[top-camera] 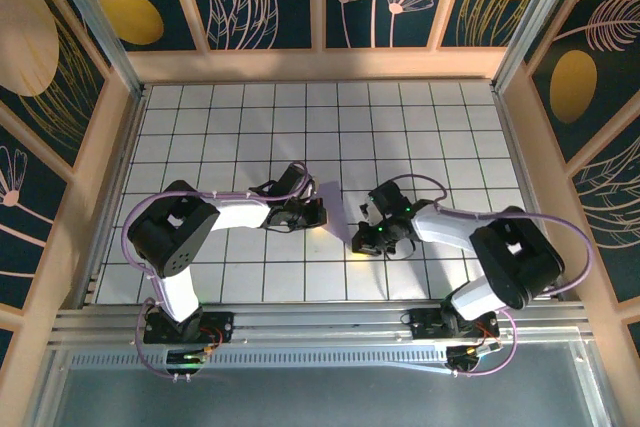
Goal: Fold a paper plane with a square sheet of paper (fold left side to right side)
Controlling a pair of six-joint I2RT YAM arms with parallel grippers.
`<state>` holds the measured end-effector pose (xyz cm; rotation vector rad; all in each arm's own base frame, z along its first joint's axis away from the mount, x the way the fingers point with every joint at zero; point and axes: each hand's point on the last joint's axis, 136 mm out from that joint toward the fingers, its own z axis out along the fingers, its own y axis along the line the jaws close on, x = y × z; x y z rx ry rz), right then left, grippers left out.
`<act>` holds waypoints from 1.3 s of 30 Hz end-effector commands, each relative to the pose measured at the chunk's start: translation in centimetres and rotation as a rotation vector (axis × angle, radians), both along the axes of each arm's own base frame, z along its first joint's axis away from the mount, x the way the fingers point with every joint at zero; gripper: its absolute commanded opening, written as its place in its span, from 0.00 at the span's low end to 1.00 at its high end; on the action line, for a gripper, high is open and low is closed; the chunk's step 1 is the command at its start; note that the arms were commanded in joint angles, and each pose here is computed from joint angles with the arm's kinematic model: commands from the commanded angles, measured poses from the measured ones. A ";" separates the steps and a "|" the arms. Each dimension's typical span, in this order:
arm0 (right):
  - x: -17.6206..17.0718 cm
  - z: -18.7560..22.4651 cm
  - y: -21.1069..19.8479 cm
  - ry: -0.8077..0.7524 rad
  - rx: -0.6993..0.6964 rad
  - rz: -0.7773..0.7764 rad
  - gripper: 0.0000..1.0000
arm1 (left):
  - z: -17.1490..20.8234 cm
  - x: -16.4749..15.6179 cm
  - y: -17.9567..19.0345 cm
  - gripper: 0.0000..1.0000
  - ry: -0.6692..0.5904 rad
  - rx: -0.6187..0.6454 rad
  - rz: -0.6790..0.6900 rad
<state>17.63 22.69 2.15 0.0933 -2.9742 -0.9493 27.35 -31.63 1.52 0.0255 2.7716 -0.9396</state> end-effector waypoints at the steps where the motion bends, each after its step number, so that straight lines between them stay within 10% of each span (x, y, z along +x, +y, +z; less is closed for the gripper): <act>1: 1.8 3.7 -0.5 -0.096 0.024 0.027 0.04 | 2.2 1.2 0.1 0.07 -0.079 -0.024 0.019; 12: 10.3 8.0 2.0 -0.472 0.172 0.109 0.42 | 9.5 4.5 3.8 0.26 -0.279 -0.126 0.215; 39: 9.4 2.4 4.7 -0.391 0.179 0.206 0.27 | 5.2 3.7 5.2 0.33 -0.169 -0.117 0.264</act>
